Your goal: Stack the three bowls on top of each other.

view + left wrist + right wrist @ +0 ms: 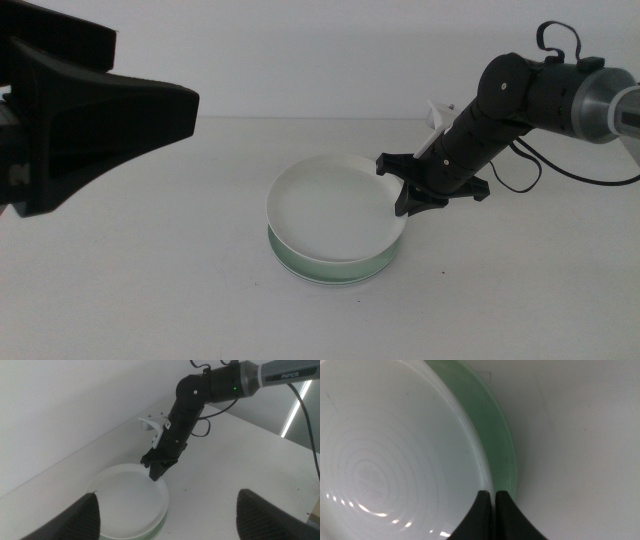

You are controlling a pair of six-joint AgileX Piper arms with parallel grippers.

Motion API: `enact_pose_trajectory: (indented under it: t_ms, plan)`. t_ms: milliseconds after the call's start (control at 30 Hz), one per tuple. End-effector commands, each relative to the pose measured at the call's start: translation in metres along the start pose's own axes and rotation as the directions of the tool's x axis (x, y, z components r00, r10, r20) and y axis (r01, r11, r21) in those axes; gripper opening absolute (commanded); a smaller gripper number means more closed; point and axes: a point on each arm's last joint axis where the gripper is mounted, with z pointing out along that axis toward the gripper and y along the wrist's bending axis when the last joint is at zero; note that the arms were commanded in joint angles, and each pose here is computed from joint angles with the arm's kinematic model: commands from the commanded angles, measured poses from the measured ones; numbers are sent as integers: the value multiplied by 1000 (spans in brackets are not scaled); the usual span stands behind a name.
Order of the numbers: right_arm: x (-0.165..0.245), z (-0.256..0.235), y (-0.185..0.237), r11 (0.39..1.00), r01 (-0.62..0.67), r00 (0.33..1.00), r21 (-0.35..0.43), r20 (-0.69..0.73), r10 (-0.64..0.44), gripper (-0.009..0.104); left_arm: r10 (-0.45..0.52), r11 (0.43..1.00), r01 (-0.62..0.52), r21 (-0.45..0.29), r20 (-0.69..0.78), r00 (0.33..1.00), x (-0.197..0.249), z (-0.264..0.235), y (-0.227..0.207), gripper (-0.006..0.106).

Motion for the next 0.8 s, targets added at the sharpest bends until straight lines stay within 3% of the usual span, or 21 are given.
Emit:
enact_pose_trajectory:
  t_ms: [0,500,600,733,767]
  plan:
    - [-4,0,2,1000,-4,999,-12,36,4,-1,-8,1000,8,-2,7,1000,0,0,0,94]
    - [-2,10,0,1000,-15,1000,-15,-5,15,16,-8,1000,8,-2,7,1000,0,0,0,94]
    - [-1,10,-1,1000,-2,1000,-14,-16,2,41,-8,1000,8,-2,7,1000,0,0,0,94]
    - [-3,-2,3,995,92,996,-30,19,-91,93,-8,1000,8,-2,7,1000,0,0,0,94]
    - [-5,-11,2,992,119,992,-30,43,-118,92,-8,1000,8,-2,7,1000,0,0,0,94]
